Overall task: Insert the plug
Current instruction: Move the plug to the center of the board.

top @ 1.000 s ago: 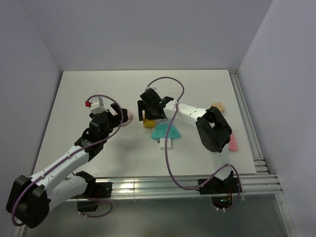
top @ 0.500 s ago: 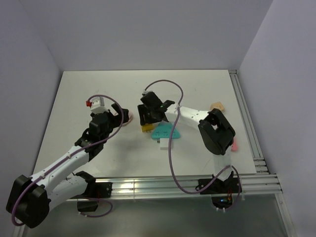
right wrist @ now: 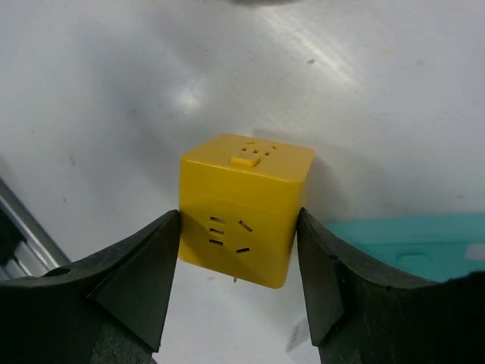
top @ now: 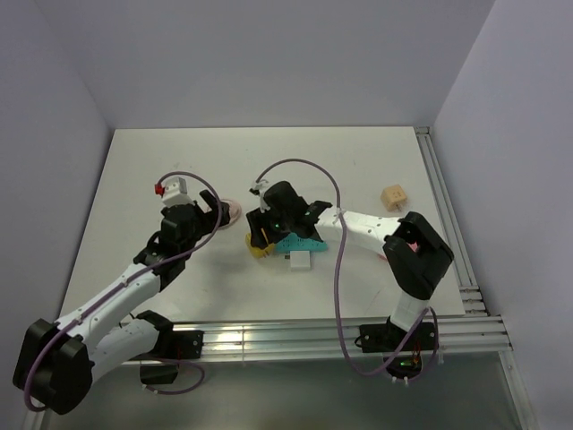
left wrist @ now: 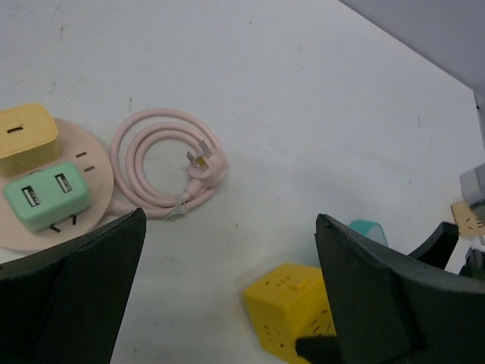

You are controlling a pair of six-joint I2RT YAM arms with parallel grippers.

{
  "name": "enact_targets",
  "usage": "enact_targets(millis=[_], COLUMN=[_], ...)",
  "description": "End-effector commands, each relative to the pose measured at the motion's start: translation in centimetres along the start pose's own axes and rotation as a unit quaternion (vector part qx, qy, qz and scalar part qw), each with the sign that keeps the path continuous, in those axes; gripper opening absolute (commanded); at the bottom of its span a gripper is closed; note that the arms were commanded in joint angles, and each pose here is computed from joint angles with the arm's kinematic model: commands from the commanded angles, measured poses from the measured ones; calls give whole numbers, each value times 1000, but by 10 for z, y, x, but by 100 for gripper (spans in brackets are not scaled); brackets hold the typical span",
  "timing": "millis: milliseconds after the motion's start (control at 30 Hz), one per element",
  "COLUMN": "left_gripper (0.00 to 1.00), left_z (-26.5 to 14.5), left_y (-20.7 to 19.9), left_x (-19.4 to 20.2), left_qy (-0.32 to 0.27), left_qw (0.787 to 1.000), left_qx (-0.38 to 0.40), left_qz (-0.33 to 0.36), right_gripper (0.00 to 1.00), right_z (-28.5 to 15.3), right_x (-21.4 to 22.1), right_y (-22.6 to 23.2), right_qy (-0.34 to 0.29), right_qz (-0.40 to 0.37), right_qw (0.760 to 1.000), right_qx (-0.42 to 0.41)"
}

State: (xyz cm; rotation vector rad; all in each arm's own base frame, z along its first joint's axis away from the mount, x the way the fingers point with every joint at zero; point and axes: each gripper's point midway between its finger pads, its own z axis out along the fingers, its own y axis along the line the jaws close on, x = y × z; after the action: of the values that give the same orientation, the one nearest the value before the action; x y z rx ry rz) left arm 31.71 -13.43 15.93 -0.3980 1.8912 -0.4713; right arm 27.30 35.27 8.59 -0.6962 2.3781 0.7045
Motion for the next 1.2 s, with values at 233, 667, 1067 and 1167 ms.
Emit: enact_targets(millis=[233, 667, 1067, 1167], left_gripper=[99, 99, 99, 100], left_z=[-37, -66, -76, -78], left_y=[-1, 14, 17, 17], left_x=[-12, -14, -31, -32], left_qy=[43, 56, 46, 47], left_qw=[997, 994, 993, 993], left_qx=[-6, -35, -59, -59], left_qz=[-71, -87, -90, -90], right_gripper=[49, 95, 100, 100], right_z=[-29, -44, -15, -2], right_x=[19, 21, 23, 25], right_y=[61, 70, 97, 99], right_qy=[-18, -74, -77, -65], right_qz=[-171, -75, -22, -27], right_qw=[983, 994, 994, 993], right_qx=[-66, 14, 76, 93])
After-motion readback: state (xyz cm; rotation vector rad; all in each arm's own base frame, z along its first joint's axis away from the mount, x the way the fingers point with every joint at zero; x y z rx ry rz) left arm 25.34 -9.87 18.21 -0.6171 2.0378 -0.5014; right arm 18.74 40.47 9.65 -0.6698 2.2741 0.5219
